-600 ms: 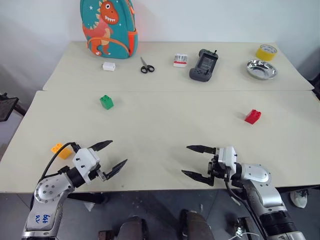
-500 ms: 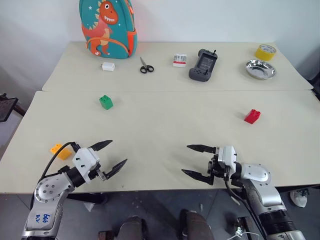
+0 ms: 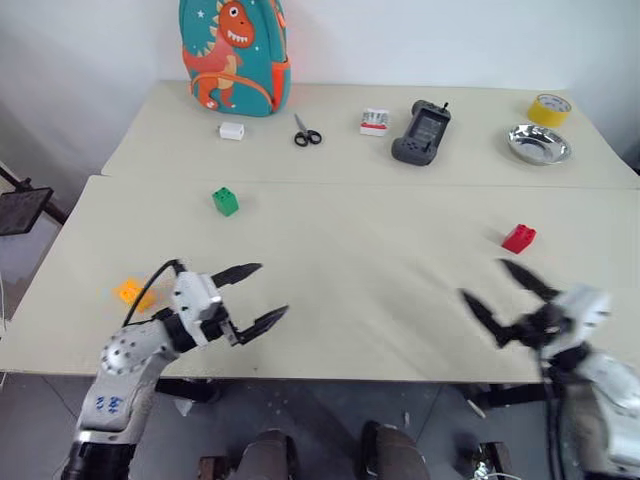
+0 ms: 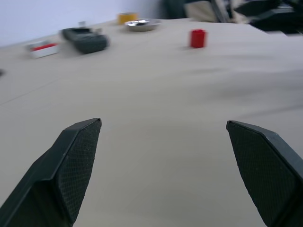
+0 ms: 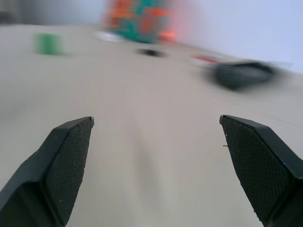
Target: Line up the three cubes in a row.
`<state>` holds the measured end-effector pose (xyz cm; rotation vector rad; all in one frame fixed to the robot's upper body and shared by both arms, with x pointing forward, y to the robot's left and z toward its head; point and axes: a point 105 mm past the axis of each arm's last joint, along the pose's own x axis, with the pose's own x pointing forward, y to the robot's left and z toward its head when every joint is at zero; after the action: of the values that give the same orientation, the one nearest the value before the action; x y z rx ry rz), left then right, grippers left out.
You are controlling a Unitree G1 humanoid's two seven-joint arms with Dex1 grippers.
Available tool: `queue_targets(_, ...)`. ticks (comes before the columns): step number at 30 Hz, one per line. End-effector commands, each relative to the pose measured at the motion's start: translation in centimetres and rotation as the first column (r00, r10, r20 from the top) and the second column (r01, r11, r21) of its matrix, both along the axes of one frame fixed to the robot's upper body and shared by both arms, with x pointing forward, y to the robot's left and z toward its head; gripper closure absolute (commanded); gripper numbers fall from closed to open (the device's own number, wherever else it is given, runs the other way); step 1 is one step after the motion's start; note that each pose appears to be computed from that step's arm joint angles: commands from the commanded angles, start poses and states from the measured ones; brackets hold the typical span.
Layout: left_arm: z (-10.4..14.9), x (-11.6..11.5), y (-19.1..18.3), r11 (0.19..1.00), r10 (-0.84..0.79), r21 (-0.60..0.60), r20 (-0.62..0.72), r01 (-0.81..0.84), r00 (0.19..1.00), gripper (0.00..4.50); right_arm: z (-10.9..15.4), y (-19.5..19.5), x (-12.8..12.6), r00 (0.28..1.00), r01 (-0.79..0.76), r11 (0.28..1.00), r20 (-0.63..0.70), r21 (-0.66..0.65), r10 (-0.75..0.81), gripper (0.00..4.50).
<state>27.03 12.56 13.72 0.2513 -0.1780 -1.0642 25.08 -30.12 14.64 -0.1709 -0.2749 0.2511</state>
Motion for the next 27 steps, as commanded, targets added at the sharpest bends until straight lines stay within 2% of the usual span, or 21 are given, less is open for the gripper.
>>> queue_targets(1, -0.5, -0.1, -1.5, 0.998, -0.055, 0.014, -0.014, 0.055, 0.998, 0.00, -1.4, -4.2, -1.2, 0.976, 0.214, 0.977, -0.031, -0.019, -0.215, 0.00)
queue_targets(4, -0.8, -0.2, -2.2, 0.996, -0.090, 0.020, -0.033, 0.090, 0.995, 0.00, -1.8, -5.9, -0.2, 0.942, 0.331, 0.944, -0.059, -0.020, -0.331, 0.00)
queue_targets(6, -0.8, -0.2, -2.3, 0.996, -0.093, 0.012, -0.037, 0.093, 0.995, 0.00, -1.2, -5.9, 0.6, 0.941, 0.336, 0.942, -0.050, -0.002, -0.336, 0.00)
queue_targets(8, -0.6, -0.2, -2.1, 0.996, -0.087, -0.002, -0.048, 0.087, 0.995, 0.00, -0.7, -5.6, 2.9, 0.940, 0.327, 0.945, -0.106, 0.020, -0.323, 0.00)
queue_targets(10, -0.8, -0.3, -1.7, 0.997, -0.078, 0.008, -0.056, 0.079, 0.995, 0.00, 0.3, -5.6, 5.8, 0.929, 0.351, 0.931, -0.166, 0.104, -0.331, 0.00)
queue_targets(13, -1.0, -0.6, -1.6, 0.997, -0.074, 0.015, -0.061, 0.075, 0.995, 0.00, 1.7, -4.9, 8.9, 0.927, 0.353, 0.921, -0.192, 0.162, -0.321, 0.00)
queue_targets(18, -1.3, -1.3, -1.5, 0.998, -0.064, 0.023, -0.075, 0.066, 0.995, 0.00, 3.2, -4.0, 13.5, 0.872, 0.483, 0.848, -0.214, 0.220, -0.441, 0.00)
queue_targets(21, -1.4, -1.4, -1.6, 0.998, -0.055, 0.026, -0.079, 0.057, 0.995, 0.00, 2.9, -3.5, 15.0, 0.841, 0.534, 0.814, -0.241, 0.229, -0.484, 0.00)
queue_targets(27, -1.3, -1.6, -1.3, 0.999, -0.031, 0.033, -0.075, 0.033, 0.997, 0.00, 0.9, -1.4, 16.5, 0.819, 0.554, 0.813, -0.289, 0.177, -0.495, 0.00)
